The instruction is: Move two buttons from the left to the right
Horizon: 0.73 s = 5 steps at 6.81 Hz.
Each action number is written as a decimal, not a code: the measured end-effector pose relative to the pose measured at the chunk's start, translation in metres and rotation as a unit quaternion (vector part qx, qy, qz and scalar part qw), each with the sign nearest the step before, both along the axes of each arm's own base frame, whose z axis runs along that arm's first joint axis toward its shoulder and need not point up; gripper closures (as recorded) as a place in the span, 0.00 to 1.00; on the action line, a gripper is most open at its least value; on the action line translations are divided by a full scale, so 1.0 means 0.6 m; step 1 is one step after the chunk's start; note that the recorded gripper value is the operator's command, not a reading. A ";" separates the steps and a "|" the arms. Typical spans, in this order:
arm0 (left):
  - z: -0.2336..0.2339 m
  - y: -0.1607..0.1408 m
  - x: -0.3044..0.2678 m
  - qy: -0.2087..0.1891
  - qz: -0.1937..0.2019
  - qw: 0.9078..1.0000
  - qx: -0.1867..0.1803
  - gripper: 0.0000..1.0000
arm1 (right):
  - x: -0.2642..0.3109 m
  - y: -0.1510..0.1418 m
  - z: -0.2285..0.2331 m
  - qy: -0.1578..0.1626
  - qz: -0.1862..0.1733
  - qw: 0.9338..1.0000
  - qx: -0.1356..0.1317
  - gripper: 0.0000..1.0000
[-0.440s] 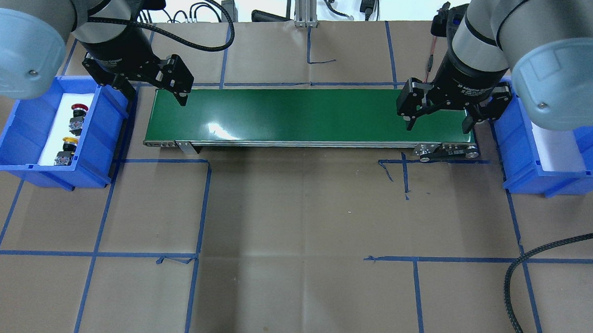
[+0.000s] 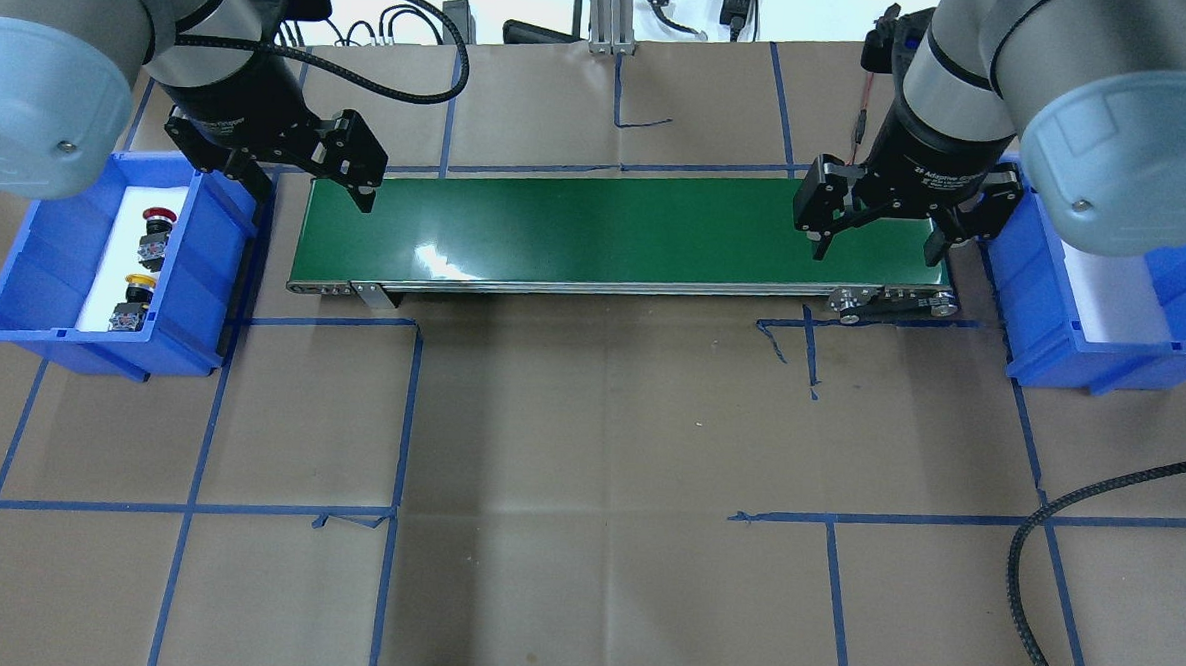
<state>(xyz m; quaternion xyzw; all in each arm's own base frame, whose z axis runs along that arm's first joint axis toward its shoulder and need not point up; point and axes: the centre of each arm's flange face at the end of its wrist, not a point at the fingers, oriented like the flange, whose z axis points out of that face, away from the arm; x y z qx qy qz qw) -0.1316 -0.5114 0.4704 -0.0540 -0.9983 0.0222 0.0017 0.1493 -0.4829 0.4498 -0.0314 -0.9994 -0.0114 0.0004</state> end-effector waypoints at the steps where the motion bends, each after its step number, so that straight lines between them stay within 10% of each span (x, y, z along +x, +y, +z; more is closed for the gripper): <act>1: 0.000 0.000 0.000 0.000 0.000 1.000 0.000 0.00 | 0.000 0.001 0.003 0.000 0.000 1.000 -0.002 0.00; 5: 0.000 -0.001 0.003 0.000 0.001 1.000 0.000 0.00 | 0.000 0.009 0.019 0.000 0.000 1.000 -0.011 0.00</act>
